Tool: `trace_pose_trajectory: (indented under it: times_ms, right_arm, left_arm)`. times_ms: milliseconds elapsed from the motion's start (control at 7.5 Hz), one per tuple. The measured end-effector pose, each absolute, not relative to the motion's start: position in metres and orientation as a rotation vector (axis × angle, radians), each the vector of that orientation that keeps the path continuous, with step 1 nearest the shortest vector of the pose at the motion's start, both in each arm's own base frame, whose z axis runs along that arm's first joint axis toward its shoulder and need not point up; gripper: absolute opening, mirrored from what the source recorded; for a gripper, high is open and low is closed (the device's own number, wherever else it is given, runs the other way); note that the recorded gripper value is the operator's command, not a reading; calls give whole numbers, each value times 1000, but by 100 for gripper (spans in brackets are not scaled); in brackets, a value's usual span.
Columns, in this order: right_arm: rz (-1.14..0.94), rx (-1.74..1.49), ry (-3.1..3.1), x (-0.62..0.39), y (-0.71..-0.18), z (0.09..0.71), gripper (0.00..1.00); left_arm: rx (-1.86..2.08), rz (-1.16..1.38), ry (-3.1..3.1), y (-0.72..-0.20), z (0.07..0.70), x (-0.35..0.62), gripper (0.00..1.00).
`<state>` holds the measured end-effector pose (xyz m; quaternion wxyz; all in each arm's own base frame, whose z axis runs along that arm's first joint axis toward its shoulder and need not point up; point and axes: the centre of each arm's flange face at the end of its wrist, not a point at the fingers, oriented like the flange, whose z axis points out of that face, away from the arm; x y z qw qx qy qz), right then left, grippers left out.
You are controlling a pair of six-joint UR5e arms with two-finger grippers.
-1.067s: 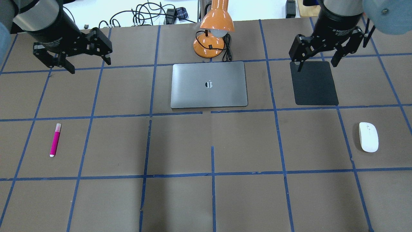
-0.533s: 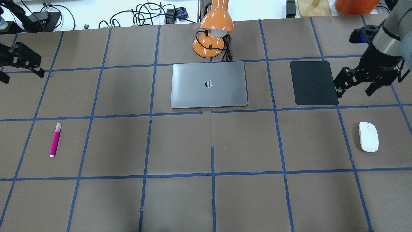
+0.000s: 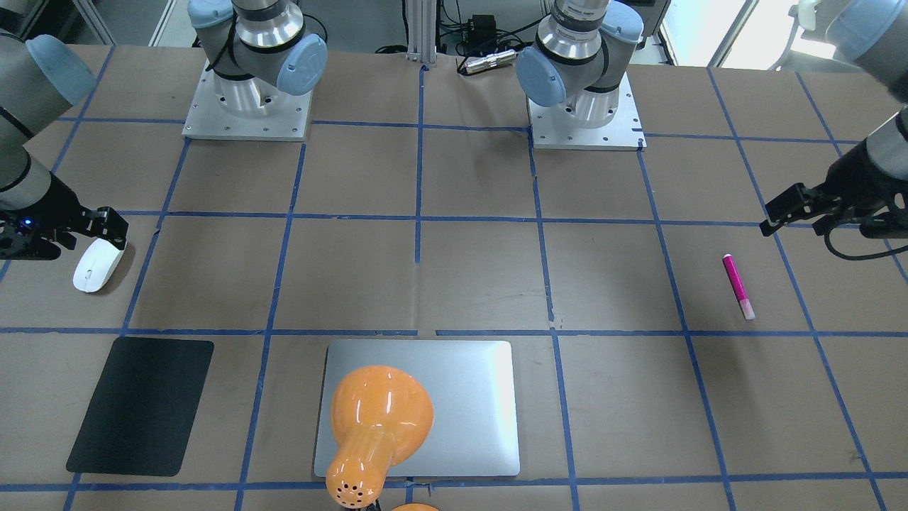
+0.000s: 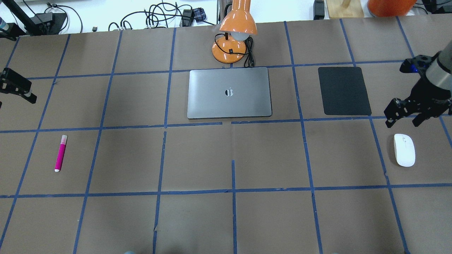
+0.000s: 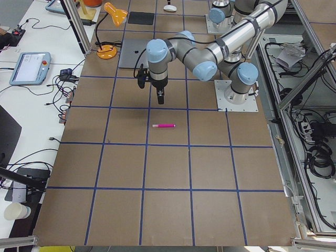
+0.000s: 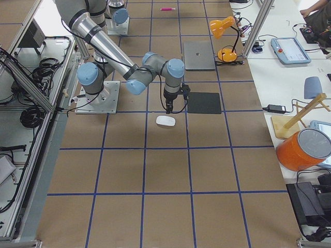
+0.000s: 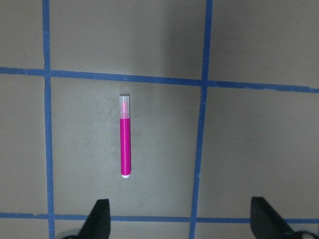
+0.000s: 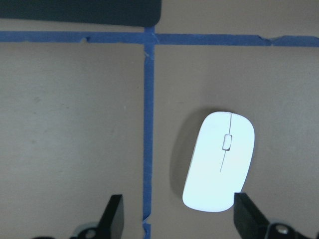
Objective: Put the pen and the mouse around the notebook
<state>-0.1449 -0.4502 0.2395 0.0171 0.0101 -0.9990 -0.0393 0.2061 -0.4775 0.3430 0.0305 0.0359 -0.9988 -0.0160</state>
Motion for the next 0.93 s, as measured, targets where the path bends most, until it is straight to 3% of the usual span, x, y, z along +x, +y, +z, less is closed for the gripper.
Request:
trace_pose_trajectory:
  times_ms: [400, 667, 933]
  right_arm:
    - [-109, 22, -3099, -153, -449, 205, 95]
    - [-127, 22, -3084, -157, -449, 198, 95]
    - [-160, 23, -3065, -159, -447, 195, 95]
  left_arm:
    - [129, -12, -3101, -456, 221, 225, 100]
    - [120, -55, -3084, -453, 191, 226, 100]
    - [118, -63, -3081, -455, 178, 228, 84]
